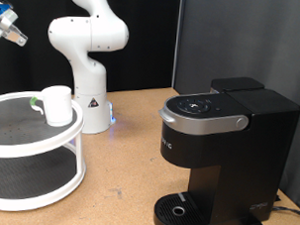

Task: Make a cup of coffee with the keurig machine

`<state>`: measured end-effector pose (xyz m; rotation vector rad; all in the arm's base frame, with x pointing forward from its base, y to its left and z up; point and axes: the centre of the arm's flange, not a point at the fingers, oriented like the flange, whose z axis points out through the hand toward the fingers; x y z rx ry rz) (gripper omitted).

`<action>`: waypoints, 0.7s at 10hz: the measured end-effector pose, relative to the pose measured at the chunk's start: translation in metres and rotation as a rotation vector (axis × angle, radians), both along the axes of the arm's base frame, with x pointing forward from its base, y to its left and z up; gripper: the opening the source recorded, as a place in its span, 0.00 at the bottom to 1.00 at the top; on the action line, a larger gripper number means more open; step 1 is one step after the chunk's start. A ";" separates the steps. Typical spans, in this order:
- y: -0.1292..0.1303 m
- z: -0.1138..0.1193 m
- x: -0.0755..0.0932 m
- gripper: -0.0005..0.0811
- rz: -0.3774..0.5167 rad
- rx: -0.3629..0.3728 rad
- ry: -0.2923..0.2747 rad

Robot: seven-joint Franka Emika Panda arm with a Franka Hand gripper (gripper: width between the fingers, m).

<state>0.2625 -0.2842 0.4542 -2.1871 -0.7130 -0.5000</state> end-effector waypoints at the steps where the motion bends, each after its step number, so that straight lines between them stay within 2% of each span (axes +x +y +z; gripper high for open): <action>1: -0.001 0.000 0.000 0.01 -0.004 -0.002 -0.001; 7: -0.003 -0.002 0.000 0.01 -0.012 -0.005 0.001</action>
